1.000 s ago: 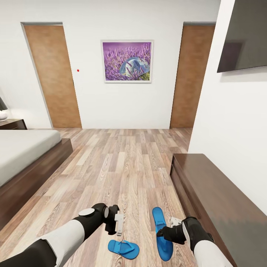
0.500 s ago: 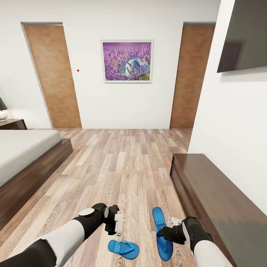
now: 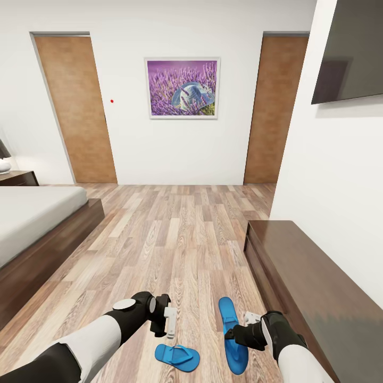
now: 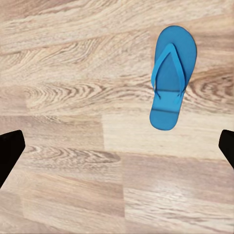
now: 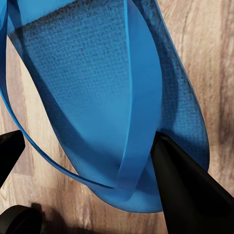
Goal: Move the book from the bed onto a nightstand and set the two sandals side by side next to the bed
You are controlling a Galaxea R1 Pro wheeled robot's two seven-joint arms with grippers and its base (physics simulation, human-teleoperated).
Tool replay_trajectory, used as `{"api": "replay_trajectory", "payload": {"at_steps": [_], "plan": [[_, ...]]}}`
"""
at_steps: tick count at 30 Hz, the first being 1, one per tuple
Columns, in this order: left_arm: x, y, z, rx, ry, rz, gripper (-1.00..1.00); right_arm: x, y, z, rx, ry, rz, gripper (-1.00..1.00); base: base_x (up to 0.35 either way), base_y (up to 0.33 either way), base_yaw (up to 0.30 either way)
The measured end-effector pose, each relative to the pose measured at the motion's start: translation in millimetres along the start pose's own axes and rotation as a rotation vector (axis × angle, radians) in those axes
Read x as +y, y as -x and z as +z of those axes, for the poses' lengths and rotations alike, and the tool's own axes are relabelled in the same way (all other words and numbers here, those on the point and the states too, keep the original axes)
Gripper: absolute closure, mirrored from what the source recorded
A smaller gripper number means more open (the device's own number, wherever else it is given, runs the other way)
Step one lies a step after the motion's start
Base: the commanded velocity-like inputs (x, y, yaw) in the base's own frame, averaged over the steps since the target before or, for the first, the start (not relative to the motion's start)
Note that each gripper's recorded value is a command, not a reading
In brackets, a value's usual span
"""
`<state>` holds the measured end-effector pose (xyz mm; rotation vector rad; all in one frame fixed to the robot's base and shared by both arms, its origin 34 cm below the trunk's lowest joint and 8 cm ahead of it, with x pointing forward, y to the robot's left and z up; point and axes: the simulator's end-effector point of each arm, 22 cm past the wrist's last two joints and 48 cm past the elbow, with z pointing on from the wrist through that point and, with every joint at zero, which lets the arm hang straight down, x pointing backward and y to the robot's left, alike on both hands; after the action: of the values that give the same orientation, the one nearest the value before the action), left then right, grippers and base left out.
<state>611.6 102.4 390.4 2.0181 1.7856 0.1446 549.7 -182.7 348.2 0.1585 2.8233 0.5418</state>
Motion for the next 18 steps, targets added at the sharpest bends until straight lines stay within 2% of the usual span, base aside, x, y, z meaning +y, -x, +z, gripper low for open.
{"api": "replay_trajectory", "payload": {"at_steps": [6,18], "plan": [[-0.1,-0.3,0.0,0.001,0.000,0.000,-1.00,-0.7,0.4,-0.2,-0.001,-0.001,0.000,1.00,0.000,0.000,0.000],[-17.3,-4.9,21.6,0.001,0.000,0.002,-1.00,-11.6,-12.9,22.0,-0.001,-0.002,-0.001,1.00,0.000,0.000,0.000]]}}
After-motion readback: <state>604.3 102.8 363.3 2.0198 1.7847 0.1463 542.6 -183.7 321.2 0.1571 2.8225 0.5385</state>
